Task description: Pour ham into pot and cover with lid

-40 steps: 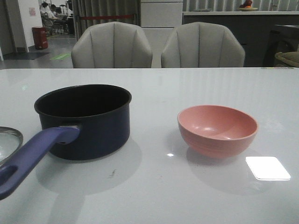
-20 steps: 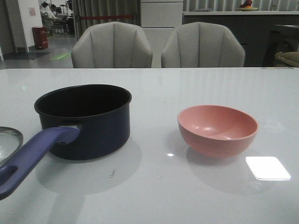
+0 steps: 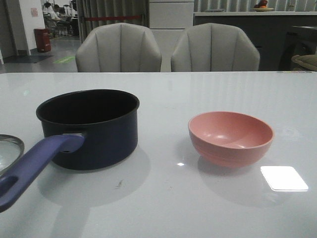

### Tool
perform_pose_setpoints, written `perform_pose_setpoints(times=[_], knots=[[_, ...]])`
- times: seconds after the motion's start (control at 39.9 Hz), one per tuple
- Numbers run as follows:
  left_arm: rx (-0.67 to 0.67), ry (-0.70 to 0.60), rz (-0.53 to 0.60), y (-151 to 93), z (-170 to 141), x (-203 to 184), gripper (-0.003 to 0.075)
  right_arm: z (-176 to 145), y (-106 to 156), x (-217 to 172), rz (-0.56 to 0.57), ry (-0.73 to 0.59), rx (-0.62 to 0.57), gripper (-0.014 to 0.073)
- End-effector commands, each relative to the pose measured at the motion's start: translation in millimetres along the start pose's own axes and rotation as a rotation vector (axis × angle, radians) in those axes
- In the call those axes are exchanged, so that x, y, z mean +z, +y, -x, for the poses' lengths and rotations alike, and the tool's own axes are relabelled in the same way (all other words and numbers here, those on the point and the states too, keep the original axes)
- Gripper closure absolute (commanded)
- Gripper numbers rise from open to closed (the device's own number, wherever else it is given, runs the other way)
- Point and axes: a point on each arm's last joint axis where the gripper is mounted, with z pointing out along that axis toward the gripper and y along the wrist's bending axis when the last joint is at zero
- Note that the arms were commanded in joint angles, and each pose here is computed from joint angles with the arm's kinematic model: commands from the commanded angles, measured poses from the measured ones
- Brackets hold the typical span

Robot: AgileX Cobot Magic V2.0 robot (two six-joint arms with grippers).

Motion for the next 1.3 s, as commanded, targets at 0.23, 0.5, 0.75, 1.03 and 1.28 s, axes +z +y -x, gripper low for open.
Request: perform_pose_setpoints(times=[0.23,0.5,0.75,1.03,1.28], knots=[[-0.080,0.124,0.047,31,50,29,0.0082,16,-2,-1,-0.024,-0.098,0.003,0.0446],[-0.013,0.203,0.092,29,56,60,0.0082,16,-2,-1,-0.024,-0.098,0.003,0.0446],[0.053,0.225,0.082,9,54,84,0.0082,16,-2,-1,-0.024,-0.098,0.003,0.0446],[0.011,0.258,0.096,12,51,100,0.0082,16,-2,-1,-0.024,-0.098,0.003,0.0446],[0.007,0.275,0.109,14,50,109,0.0082,16,-2,-1,-0.024,-0.098,0.003,0.0446]])
